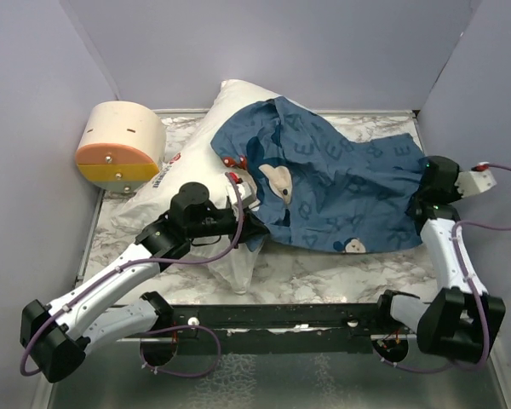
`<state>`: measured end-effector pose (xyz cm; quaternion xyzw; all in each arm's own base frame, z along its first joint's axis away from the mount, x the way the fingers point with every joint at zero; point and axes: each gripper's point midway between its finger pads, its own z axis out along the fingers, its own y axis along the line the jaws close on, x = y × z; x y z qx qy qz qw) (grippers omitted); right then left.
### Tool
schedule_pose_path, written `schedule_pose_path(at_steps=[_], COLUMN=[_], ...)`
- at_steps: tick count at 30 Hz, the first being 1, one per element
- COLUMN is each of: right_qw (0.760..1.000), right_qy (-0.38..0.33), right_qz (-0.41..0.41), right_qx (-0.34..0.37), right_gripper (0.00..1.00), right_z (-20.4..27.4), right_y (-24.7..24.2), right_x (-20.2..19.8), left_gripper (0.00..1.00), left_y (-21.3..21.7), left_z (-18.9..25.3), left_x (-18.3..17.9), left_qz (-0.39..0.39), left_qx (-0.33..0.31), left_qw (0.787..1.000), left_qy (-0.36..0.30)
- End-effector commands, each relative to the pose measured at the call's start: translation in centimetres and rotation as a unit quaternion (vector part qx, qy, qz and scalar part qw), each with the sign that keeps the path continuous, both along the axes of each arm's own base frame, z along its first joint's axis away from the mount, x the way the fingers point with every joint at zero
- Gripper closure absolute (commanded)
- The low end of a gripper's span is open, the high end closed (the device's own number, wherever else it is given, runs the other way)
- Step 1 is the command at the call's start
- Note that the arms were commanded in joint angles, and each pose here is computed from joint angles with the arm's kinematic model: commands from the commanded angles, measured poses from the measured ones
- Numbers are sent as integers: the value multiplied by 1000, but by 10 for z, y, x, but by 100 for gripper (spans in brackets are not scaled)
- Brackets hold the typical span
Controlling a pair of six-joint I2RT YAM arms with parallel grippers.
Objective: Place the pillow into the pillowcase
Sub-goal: Flatten out the pillowcase at the center of the board.
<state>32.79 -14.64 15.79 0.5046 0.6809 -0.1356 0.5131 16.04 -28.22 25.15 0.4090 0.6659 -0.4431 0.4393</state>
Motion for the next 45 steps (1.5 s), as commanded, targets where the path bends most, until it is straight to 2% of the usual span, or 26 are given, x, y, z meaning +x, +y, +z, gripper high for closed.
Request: schedule_pose_path(at_steps=[1,2,3,7,10,13,15,17,22,25,29,35,41,43,45], right_qw=[987,988,990,996,998,987,966,934,872,845,847,870,913,922,926], right_qy=[-81,-76,-71,-43,-58,-86,-116,-150,-128,-100,-56,21,90,104,106], right_qz=[-128,-126,-118,-72,-11,111,209,308,472,523,522,461,312,269,247], right_qx=[-48,-40,-33,-11,-25,-72,-98,-105,-8,49,89,174,247,259,265], right_gripper=[90,88,79,39,25,13,12,11,14,16,17,19,19,23,32], right_z=[72,68,62,38,49,83,101,110,73,39,-2,-59,-103,-111,-118], right_y=[-38,-36,-34,-23,-10,15,42,75,133,155,158,147,120,112,109], right_x=[-27,-23,-19,-9,-8,0,9,21,58,69,73,82,82,79,78], left_gripper=[100,100,100,100,100,100,100,100,100,100,100,100,100,100,100], left_y=[-20,-24,-29,-45,-56,-67,-75,-81,-93,-100,-111,-118,-110,-105,-102], left_z=[9,4,0,-22,-37,-49,-53,-59,-77,-96,-129,-162,-146,-141,-137], left_x=[-6,-8,-11,-27,-43,-59,-67,-73,-84,-86,-83,-73,-66,-67,-68], left_qz=[-40,-47,-56,-87,-112,-138,-156,-169,-187,-195,-196,-165,-131,-128,-125], left_qx=[-28,-24,-20,6,23,41,50,62,93,113,153,220,209,206,206], left_qw=[999,998,998,994,991,986,982,979,972,968,960,948,959,960,961], left_qy=[17,27,35,61,76,87,90,94,104,107,131,162,141,139,137])
